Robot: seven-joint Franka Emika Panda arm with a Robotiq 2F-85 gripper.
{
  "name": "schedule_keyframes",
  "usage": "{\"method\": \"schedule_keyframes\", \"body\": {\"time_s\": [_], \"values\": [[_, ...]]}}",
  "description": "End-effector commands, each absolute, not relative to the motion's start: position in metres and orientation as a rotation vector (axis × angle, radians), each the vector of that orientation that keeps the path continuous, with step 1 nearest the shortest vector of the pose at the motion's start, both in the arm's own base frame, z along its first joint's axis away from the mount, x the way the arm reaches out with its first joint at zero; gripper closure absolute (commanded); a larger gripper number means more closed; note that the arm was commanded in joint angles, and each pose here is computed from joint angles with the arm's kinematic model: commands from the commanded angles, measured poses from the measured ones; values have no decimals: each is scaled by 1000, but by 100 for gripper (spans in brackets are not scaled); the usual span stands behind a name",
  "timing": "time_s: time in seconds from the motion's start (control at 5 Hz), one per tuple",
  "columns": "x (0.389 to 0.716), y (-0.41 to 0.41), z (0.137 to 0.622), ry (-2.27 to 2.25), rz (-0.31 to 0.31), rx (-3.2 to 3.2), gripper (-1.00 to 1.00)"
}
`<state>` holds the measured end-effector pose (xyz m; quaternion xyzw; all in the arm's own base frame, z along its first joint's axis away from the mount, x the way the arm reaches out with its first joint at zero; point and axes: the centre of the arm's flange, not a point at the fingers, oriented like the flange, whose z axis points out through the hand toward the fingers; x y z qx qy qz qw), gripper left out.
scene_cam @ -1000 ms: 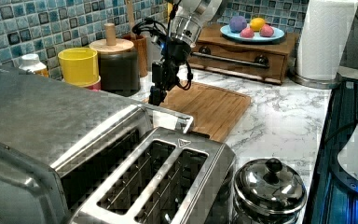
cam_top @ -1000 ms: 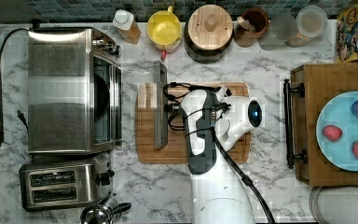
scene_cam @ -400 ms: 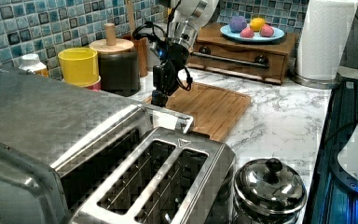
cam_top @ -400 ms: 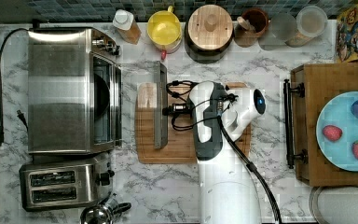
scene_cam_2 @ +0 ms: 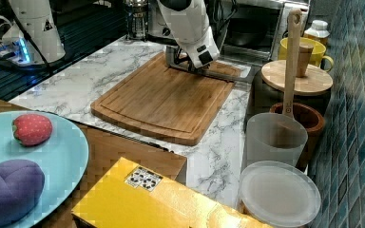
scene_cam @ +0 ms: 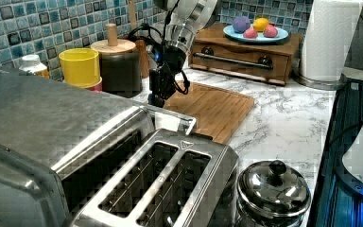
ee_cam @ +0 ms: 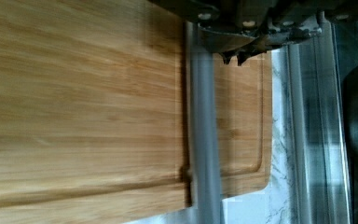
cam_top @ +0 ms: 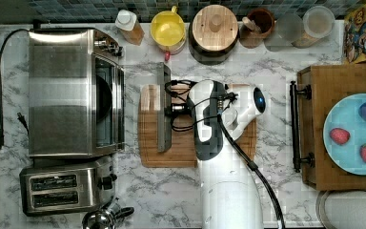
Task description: Close the oven.
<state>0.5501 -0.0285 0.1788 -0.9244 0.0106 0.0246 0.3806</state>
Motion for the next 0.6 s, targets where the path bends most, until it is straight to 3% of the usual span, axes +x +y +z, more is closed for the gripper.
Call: {"method": "schedule_keyframes", "body": {"time_s": [0.2,0.6], "values": [[582,40,244,-59,86,-2311,100],[576,100,289,-216,128,-2304,100]]}}
